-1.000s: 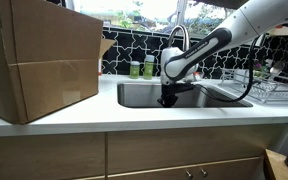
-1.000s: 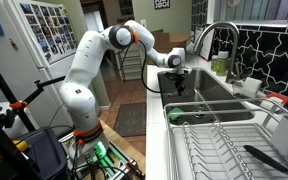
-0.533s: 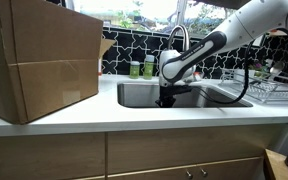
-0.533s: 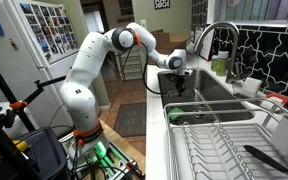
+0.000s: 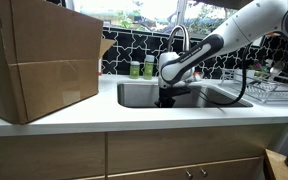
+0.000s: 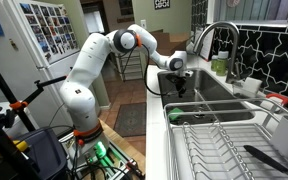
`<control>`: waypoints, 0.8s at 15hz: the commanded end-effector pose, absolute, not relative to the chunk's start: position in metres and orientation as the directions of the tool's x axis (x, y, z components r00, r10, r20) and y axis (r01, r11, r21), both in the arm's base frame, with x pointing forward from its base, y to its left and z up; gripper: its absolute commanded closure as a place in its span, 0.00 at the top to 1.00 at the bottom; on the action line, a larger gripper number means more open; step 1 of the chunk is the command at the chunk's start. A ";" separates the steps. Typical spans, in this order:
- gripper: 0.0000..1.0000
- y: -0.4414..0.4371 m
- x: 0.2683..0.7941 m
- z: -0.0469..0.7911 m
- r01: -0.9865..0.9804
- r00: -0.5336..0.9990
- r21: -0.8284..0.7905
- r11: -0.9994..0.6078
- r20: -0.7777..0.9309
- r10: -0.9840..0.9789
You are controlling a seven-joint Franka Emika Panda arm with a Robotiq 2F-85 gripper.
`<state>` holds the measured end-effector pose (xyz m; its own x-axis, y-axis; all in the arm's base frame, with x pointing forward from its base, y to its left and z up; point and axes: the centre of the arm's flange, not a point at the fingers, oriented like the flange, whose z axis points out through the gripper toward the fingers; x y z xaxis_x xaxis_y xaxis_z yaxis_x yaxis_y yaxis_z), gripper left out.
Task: Rinse the fork under the faucet
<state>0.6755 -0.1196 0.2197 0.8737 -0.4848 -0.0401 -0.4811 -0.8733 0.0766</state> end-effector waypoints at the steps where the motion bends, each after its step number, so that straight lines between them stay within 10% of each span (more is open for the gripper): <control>1: 0.48 -0.125 0.679 0.219 -0.478 0.876 0.051 -0.877 -0.048 -0.480; 7: 0.95 -0.117 0.666 0.264 -0.510 0.860 0.056 -0.858 0.012 -0.511; 12: 1.00 -0.106 0.651 0.321 -0.701 0.712 0.027 -0.712 0.067 -0.699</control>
